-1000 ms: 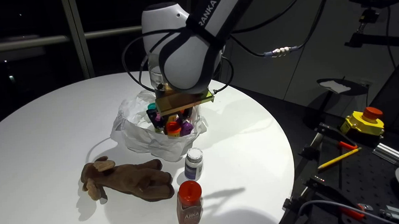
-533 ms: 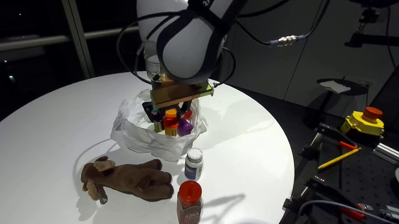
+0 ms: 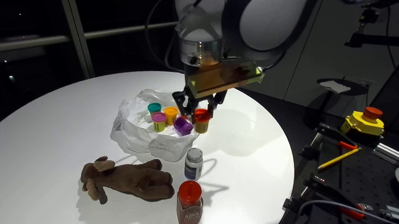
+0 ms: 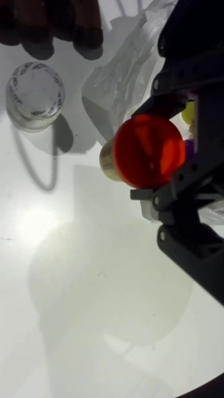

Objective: Take everything out of the plastic bag

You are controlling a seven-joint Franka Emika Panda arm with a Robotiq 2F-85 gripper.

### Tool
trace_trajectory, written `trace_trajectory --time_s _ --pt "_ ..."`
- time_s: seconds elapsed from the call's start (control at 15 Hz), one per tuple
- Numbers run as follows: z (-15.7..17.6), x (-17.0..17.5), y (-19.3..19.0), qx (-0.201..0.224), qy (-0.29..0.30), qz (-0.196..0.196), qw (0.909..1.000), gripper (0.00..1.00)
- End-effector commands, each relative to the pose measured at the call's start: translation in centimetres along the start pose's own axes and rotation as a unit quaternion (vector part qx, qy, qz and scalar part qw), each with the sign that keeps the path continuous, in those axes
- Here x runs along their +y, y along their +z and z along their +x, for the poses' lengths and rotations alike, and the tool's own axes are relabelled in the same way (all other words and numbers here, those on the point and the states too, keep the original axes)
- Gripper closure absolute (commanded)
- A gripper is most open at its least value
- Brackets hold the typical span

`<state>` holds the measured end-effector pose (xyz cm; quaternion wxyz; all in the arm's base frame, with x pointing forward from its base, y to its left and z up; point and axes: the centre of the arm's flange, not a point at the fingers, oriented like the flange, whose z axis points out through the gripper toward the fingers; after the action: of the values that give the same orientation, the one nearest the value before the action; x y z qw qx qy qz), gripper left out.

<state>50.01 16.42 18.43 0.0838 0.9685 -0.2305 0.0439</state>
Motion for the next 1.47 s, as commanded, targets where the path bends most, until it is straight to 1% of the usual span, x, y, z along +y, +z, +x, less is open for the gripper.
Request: trace_trajectory --time_s 0.0,0.27,0.6,0.8,1.0,1.2,1.4 --pt "-4.0 2.6 0.8 0.001 -0.007 0.023 0.9997 0.72" --pt "-5.1 1.5 3.9 0.004 -0.019 0.034 0.9992 0.72" --pt "-5.3 0.0 7.1 -0.007 -0.028 0.021 0.9994 0.72" --pt "-5.1 -0.3 8.8 -0.009 -0.023 0.009 0.9996 0.72" --pt "-4.3 0.3 8.6 0.0 -0.001 0.011 0.9999 0.72" --pt "-4.0 1.2 8.1 0.009 0.022 0.02 0.9995 0.72" --pt "-4.2 2.0 7.4 0.02 0.028 0.046 0.9983 0.72"
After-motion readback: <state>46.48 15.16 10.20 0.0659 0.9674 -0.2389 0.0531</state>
